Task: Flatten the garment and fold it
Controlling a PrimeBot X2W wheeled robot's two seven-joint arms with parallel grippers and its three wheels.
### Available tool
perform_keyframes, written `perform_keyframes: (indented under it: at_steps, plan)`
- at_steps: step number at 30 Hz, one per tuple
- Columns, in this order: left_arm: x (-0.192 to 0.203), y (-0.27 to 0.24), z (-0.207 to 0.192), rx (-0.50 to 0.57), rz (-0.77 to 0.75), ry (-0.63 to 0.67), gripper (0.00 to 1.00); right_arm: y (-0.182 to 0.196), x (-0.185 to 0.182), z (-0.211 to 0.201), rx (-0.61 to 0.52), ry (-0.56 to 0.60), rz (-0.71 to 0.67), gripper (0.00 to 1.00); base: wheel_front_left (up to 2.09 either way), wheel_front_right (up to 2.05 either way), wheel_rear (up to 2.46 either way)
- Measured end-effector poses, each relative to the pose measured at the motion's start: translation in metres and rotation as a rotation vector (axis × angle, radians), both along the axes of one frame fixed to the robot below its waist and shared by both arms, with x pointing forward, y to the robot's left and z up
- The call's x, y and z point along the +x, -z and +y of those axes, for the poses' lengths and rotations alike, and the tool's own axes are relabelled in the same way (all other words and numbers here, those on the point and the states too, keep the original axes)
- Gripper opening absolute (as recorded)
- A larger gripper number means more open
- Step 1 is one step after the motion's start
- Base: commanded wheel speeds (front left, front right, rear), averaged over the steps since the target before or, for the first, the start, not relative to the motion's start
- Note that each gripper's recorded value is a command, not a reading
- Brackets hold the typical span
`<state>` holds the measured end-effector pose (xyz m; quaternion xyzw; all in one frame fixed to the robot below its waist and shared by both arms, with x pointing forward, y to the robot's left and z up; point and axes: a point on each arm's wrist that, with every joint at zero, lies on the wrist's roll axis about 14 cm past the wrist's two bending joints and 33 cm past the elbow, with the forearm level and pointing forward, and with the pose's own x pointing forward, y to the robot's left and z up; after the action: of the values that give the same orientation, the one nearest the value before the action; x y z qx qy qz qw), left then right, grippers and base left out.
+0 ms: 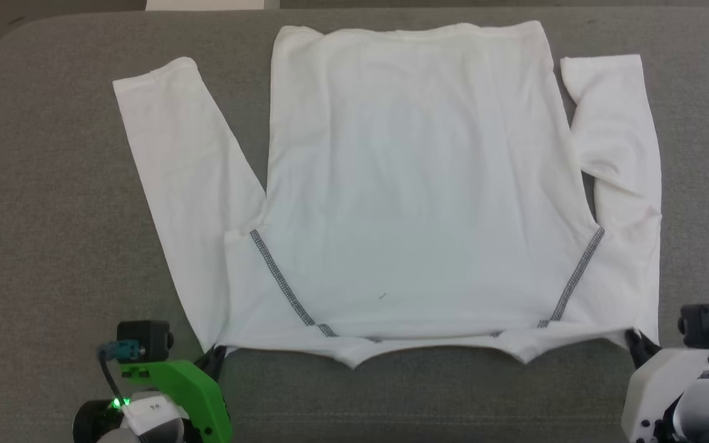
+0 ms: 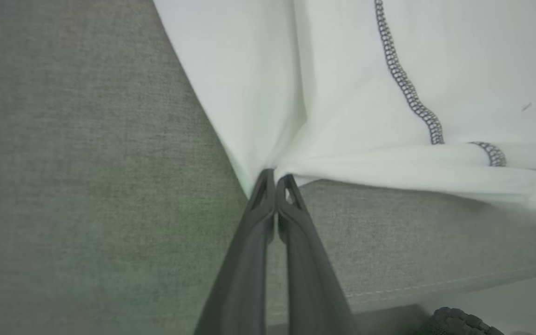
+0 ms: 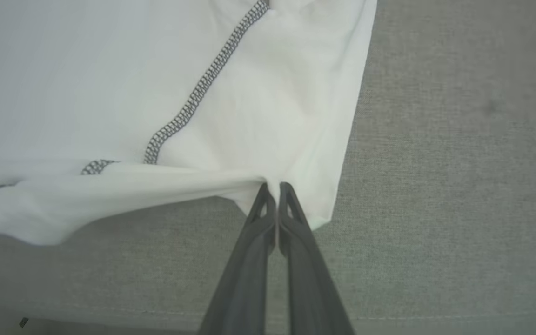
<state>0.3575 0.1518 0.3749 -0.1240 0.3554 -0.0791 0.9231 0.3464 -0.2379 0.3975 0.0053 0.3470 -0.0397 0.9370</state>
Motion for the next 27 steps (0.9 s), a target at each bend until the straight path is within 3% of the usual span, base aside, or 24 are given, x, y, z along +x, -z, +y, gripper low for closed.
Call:
perform_keyframes:
  at_steps: [12,13,14,15,27]
  plan:
    - [-0.023,0.006,-0.002,0.016,0.028,-0.003,0.00,0.025,-0.025,0.009,0.043,0.013,0.079,0.00,0.00,0.00,0.00]
    - [-0.022,0.005,-0.003,0.011,0.020,-0.007,0.39,0.026,-0.026,0.010,0.045,0.011,0.081,0.09,0.00,0.00,0.00]
    - [-0.020,0.003,-0.005,0.007,0.000,-0.011,1.00,0.028,-0.026,0.013,0.052,0.004,0.085,0.58,0.00,0.00,0.00]
    - [-0.019,0.001,-0.006,0.002,-0.014,-0.014,1.00,0.030,-0.027,0.016,0.062,0.001,0.089,1.00,0.00,0.00,0.00]
    - [0.017,-0.061,0.000,-0.102,-0.335,-0.120,1.00,-0.013,-0.010,0.014,0.064,0.008,-0.119,1.00,0.00,0.00,0.00]
